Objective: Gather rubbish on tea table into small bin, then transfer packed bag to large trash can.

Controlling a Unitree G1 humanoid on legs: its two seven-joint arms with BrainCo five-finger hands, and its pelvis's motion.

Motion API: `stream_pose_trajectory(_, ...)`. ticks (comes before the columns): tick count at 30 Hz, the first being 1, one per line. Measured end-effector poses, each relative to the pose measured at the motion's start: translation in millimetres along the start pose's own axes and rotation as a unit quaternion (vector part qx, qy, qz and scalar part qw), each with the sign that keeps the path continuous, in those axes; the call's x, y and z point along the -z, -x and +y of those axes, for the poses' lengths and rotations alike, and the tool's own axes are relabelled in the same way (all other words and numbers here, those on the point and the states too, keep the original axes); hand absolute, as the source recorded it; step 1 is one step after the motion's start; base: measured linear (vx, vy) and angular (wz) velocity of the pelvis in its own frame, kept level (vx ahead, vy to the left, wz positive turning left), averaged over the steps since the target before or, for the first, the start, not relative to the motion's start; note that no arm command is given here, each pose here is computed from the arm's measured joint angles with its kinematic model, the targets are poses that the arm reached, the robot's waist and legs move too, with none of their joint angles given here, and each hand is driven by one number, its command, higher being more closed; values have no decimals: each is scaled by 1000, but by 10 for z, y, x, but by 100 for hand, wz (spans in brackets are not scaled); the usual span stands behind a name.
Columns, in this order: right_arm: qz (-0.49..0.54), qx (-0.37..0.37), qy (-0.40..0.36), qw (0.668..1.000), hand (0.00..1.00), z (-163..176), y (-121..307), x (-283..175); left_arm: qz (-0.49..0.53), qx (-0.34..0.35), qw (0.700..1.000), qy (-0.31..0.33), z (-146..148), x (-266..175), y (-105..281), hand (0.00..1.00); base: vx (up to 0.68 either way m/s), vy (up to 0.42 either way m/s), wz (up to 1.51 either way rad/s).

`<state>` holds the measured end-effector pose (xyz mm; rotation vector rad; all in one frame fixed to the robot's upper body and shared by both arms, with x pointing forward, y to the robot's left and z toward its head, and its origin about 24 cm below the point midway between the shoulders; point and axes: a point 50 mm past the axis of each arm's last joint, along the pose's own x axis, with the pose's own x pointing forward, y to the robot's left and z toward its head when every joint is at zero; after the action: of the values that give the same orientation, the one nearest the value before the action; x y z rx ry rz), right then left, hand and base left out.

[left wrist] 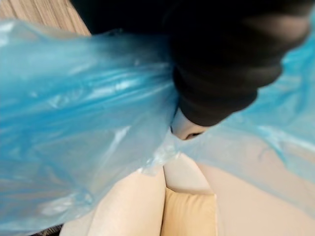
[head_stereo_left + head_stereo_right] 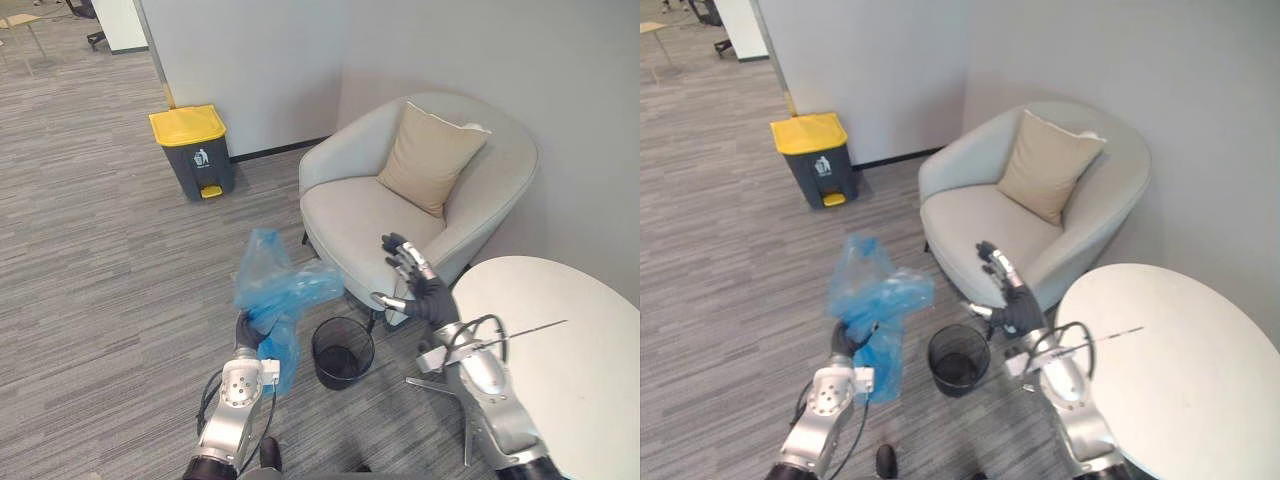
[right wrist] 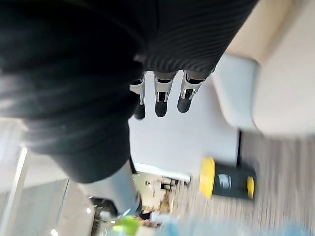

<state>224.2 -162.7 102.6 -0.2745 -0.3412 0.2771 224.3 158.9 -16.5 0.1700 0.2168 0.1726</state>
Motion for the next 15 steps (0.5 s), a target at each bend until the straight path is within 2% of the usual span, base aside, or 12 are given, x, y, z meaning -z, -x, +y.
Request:
stream_pose_trajectory(1, -4, 20, 55, 998, 0, -46, 27, -15, 9, -4, 1000, -2, 49, 49, 25, 100, 0, 0, 0)
stream_pose_trajectory(2, 0, 32, 76, 997, 0, -57, 51, -2, 14, -8, 1000, -1, 72, 77, 39, 100, 0, 0, 0)
stream_pose_trajectory(7, 91, 76, 84, 989, 0, 14, 191, 392, 68, -29, 997, -10, 194, 340, 94, 100, 7, 4, 5)
stream_pose_trajectory(9, 194, 100, 61, 974, 0, 69, 369, 790, 118, -28, 993, -13, 214, 563, 152, 100, 28, 5, 29)
stream_pose_trajectory(10, 210, 104, 56, 971, 0, 81, 403, 853, 126, -28, 992, -11, 221, 597, 164, 100, 32, 7, 16)
stream_pose_trajectory(13, 364, 134, -6, 922, 0, 215, 816, 1390, 191, -42, 981, -2, 334, 880, 298, 100, 46, 4, 8)
stream_pose_trajectory(14, 386, 140, -19, 912, 0, 238, 888, 1454, 200, -45, 979, -1, 352, 921, 322, 100, 64, 0, 7)
stream_pose_trajectory(15, 432, 151, -40, 888, 0, 282, 1061, 1581, 223, -50, 974, 4, 399, 1018, 385, 100, 96, 8, 4)
